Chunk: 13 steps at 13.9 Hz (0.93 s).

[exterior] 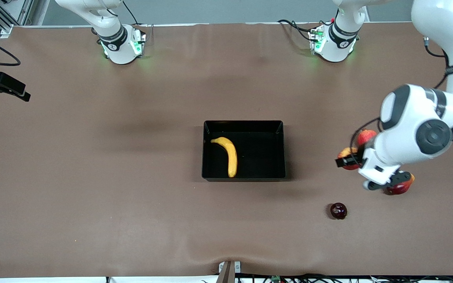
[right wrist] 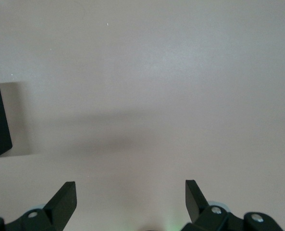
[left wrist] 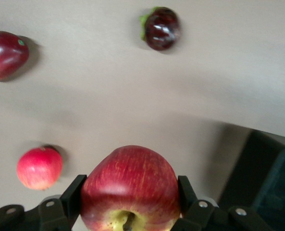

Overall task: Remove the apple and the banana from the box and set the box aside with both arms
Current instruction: 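Carry the apple out of the box and lower it beside the mangosteen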

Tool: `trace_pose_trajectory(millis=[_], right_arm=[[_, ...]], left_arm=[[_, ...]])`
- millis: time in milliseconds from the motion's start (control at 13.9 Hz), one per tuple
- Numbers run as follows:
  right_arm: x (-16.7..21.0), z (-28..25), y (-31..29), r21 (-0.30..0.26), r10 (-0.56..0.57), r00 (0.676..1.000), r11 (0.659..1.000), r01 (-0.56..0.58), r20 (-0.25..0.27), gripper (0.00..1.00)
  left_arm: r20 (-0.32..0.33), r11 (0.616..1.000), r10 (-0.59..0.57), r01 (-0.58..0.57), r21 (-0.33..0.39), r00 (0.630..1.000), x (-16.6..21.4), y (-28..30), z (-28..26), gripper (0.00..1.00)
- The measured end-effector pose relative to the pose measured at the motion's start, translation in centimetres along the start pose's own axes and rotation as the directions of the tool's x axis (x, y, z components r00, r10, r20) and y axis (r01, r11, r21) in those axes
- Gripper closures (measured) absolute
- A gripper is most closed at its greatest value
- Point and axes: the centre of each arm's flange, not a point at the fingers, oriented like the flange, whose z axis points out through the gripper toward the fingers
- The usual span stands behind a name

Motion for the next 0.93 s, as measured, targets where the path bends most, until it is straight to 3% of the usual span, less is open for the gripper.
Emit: trace_pose_trajectory(millis=[215, 430, 932], right_arm=[[0.0, 0.0, 0.0, 0.000, 0.000, 1.000, 1.000, 0.000, 0.000, 0.00], [0.0, 0.0, 0.0, 0.000, 0.000, 1.000, 1.000, 0.000, 0.000, 0.00], [0.0, 0.0, 0.0, 0.000, 0.000, 1.000, 1.000, 0.000, 0.000, 0.00]], left_arm=[[-0.012, 0.999, 0.009, -0.008, 0.033, 1.000, 3.0, -3.0, 4.8, 0.19], [-0.024, 1.000, -0.002, 0.003, 0.006, 1.000, 4.7, -4.0, 8.6, 0.19], [-0.040, 0.999, 0.005, -0.007, -0.045, 0.999, 5.2, -3.5, 14.9, 0.19]])
